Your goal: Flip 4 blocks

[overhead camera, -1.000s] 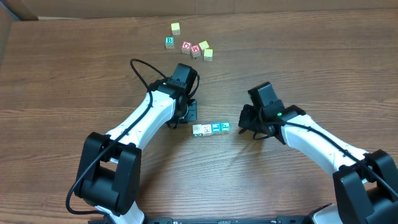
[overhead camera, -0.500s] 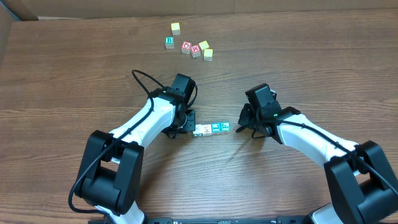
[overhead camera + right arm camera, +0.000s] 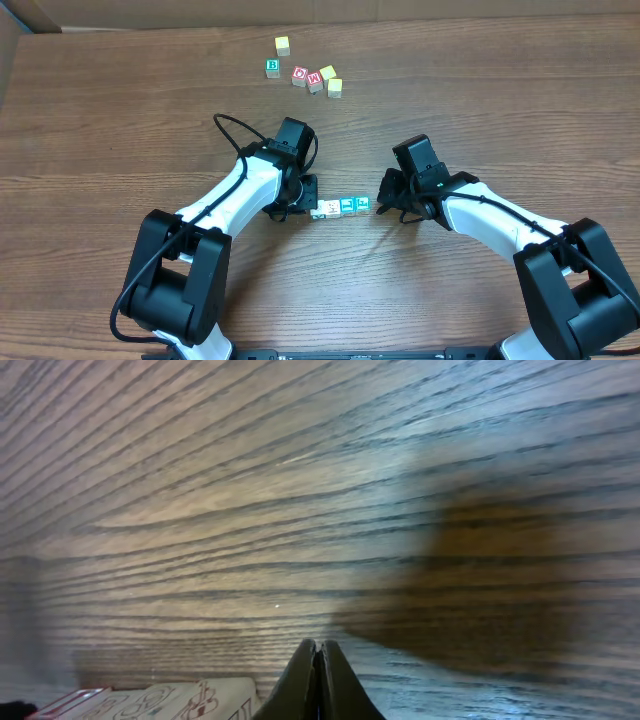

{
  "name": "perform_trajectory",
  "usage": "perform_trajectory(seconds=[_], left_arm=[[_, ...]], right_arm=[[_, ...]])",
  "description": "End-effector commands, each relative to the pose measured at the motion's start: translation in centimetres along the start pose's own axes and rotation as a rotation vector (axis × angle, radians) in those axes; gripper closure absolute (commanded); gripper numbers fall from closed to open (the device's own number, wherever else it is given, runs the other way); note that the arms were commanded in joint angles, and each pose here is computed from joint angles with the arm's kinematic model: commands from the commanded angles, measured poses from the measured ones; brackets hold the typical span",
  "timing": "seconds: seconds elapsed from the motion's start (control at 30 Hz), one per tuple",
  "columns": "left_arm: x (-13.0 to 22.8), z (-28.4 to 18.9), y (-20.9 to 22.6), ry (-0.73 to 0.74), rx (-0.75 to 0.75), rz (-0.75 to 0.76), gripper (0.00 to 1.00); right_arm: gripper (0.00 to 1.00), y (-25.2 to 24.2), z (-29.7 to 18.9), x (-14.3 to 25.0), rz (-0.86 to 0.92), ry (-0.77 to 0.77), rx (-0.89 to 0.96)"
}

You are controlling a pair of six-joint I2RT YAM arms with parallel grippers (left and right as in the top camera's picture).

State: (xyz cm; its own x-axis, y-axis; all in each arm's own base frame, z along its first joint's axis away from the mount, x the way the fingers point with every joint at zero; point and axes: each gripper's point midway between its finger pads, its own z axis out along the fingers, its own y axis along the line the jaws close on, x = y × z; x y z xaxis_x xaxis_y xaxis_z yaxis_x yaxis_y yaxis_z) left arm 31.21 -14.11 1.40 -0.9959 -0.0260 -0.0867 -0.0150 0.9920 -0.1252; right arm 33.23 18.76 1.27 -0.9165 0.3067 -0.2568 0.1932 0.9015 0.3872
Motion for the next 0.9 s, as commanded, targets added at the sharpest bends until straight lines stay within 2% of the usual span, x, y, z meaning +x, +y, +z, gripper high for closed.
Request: perform_trajectory(seconds=[0.0,0.6,0.87], left_arm=[[0.3,0.4,0.0,0.018,0.010,-0.002,0.96],[1.1,0.7,0.3,0.044,0.000,-0.004,0.96],[1.2,0.7,0.4,0.047,-0.001,-0.005,0.96]], right_arm=[[0.96,0.4,0.4,0.8,-0.025,0.022,-0.012],[0.96,1.9,1.7,2.4,-0.074,0.090,-0.086],[0.96,2.0,0.5,1.5,-0.096,0.039,-0.069]])
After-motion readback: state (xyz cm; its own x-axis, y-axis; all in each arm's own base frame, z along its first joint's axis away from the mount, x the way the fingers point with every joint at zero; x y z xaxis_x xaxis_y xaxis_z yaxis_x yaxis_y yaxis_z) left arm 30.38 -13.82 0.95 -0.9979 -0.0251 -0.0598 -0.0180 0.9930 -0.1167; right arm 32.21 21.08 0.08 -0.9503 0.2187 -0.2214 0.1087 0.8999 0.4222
